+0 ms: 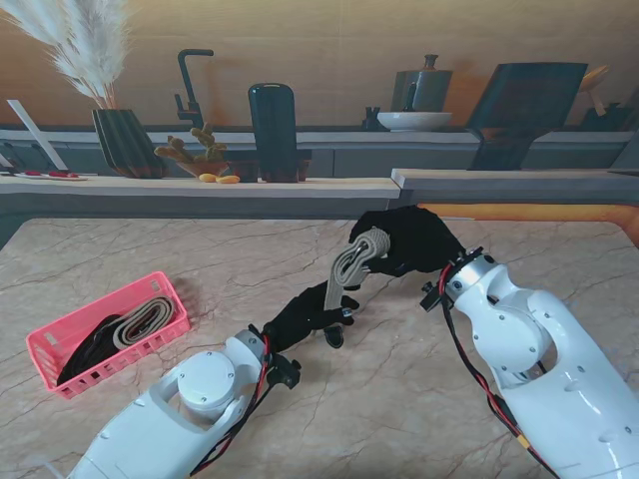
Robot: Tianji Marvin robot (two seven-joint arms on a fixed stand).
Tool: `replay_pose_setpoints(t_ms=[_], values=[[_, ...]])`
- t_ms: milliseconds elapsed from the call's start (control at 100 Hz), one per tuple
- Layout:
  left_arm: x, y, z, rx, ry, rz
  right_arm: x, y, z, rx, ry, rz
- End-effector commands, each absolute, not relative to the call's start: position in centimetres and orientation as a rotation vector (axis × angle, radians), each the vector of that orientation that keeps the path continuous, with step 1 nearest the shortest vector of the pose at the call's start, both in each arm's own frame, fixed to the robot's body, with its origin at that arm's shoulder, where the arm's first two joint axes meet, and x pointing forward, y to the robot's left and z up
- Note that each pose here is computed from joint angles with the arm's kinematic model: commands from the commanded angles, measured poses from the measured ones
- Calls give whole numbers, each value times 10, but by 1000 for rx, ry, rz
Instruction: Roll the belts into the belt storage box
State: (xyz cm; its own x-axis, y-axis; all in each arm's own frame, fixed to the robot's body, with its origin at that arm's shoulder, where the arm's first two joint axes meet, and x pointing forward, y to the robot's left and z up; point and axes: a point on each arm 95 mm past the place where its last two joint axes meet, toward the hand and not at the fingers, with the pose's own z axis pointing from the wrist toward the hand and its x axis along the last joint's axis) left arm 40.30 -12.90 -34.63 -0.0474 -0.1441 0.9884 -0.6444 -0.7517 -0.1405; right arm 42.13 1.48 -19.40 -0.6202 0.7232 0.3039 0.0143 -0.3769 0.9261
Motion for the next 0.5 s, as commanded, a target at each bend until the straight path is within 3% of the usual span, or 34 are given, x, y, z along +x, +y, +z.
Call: replay_pose_setpoints(t_ms=[0,490], values=[[400,-135,-345,1873,-820,1858,421,22,-189,999,1365,2068],[397,-143,-343,1951,-712,1832,429,38,-208,1030,1298,2071]])
